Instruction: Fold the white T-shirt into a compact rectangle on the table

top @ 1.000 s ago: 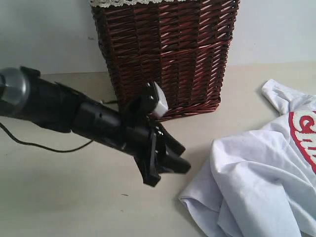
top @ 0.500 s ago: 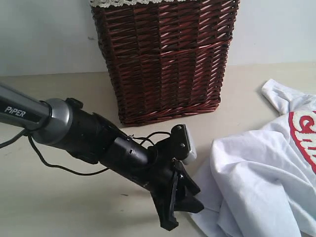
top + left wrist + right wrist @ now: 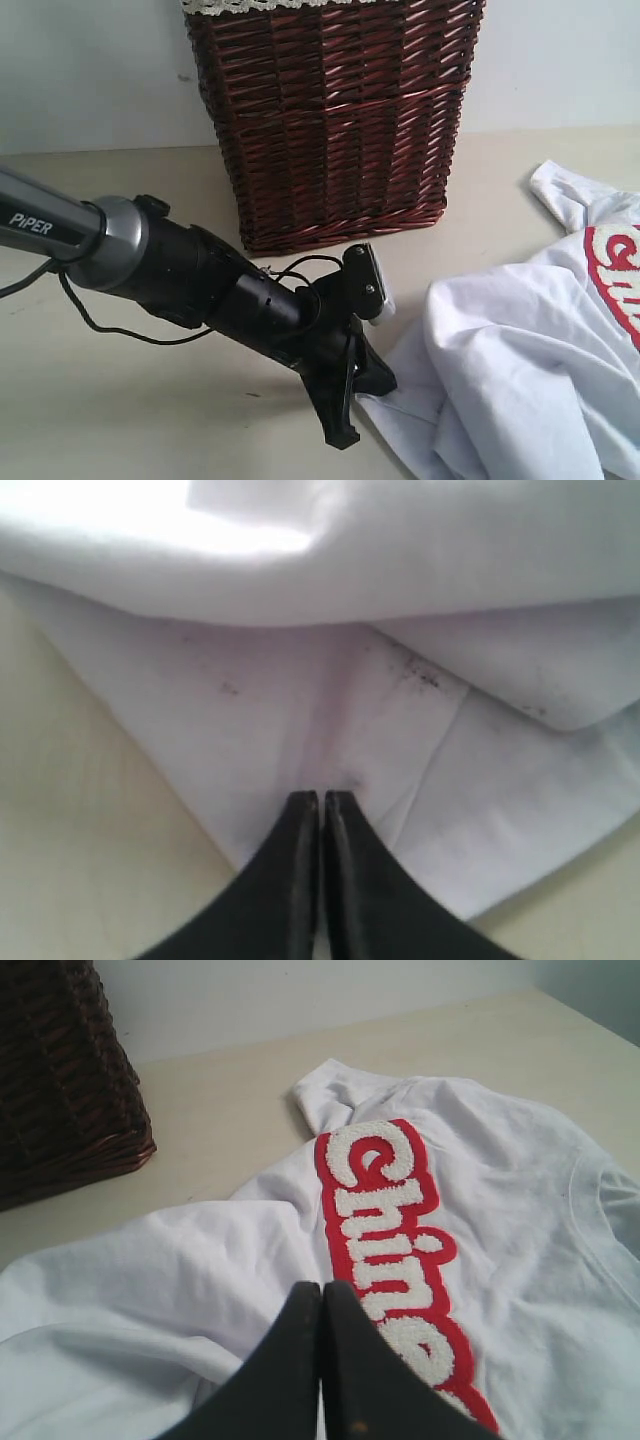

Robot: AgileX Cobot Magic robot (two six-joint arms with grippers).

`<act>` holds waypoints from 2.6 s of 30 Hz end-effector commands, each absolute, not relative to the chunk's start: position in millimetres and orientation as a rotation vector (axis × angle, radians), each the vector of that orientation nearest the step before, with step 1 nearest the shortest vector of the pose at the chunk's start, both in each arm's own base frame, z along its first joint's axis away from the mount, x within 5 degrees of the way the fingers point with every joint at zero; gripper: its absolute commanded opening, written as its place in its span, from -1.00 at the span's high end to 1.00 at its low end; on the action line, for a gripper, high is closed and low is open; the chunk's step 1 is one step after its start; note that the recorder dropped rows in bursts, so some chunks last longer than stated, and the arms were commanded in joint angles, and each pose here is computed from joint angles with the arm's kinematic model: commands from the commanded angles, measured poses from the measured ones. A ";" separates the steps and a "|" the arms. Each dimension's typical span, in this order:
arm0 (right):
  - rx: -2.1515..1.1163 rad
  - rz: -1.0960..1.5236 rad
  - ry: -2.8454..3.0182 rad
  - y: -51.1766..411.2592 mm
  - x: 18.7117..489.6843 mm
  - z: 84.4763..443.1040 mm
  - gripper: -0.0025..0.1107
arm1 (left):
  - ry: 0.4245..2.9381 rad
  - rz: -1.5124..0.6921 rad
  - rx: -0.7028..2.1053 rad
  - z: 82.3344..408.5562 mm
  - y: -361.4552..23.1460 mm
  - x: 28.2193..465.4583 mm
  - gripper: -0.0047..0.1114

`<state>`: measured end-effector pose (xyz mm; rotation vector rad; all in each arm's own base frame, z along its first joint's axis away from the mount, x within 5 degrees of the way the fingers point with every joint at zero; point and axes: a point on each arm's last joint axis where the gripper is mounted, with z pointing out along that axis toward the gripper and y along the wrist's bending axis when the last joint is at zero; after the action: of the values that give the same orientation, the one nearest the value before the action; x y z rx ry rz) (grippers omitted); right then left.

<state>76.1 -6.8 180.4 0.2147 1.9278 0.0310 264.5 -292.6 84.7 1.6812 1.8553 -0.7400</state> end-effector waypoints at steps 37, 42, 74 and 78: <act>0.202 0.029 1.916 -6.5 75.7 180.0 0.96 | 1.700 -0.729 1.905 172.1 -264.4 274.3 -0.10; 0.202 0.029 1.916 -6.5 75.7 180.0 0.96 | 1.889 -0.735 1.652 174.1 -243.7 299.4 -0.02; 0.202 0.029 1.916 -6.5 75.7 180.0 0.96 | 2.082 -0.840 1.775 76.0 -233.3 293.5 0.65; 0.202 0.029 1.916 -6.5 75.7 180.0 0.96 | 2.086 -0.812 1.768 75.3 -232.8 295.2 0.91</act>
<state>76.1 -6.8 180.4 0.2147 1.9278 0.0310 294.6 -235.4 88.4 1.7332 2.0625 -0.8981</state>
